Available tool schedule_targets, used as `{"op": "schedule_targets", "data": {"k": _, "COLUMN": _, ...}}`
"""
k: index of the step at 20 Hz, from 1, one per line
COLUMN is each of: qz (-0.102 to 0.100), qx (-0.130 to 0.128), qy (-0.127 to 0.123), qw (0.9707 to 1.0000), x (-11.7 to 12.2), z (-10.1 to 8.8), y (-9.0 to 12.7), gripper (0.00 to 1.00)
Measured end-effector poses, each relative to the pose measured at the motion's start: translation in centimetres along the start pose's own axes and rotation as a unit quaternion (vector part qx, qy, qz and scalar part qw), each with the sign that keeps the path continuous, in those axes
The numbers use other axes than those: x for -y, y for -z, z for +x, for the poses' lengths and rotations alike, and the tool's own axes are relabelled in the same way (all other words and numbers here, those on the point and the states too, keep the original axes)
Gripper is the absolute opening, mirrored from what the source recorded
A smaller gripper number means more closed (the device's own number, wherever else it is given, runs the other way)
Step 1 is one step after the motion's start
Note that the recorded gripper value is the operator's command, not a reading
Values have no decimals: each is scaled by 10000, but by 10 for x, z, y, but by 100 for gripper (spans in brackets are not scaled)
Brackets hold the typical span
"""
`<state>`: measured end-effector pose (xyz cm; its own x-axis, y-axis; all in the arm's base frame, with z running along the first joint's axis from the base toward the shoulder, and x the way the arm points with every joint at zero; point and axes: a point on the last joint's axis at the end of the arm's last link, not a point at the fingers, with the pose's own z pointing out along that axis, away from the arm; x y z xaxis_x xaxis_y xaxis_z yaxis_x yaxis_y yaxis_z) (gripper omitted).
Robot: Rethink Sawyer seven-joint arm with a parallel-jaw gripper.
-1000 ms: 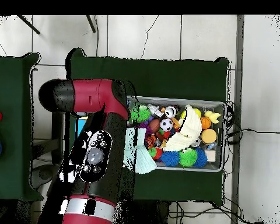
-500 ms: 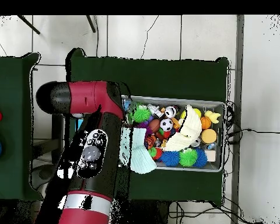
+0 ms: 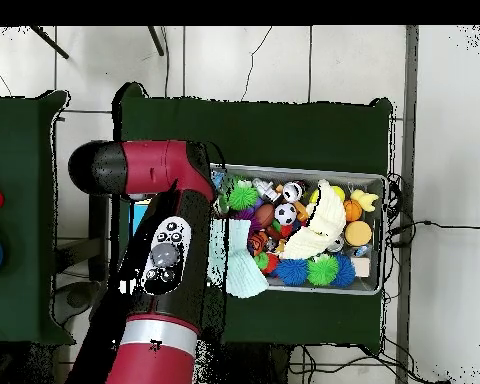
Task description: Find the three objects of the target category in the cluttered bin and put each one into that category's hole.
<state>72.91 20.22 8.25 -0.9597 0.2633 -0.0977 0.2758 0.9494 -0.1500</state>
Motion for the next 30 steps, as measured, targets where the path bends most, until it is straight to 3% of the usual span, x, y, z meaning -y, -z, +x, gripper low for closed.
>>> {"op": "schedule_targets", "data": {"k": 30, "qz": -130, "qx": 204, "qy": -45, "qw": 9997, "x": 3, "z": 0, "y": -1, "gripper": 0}}
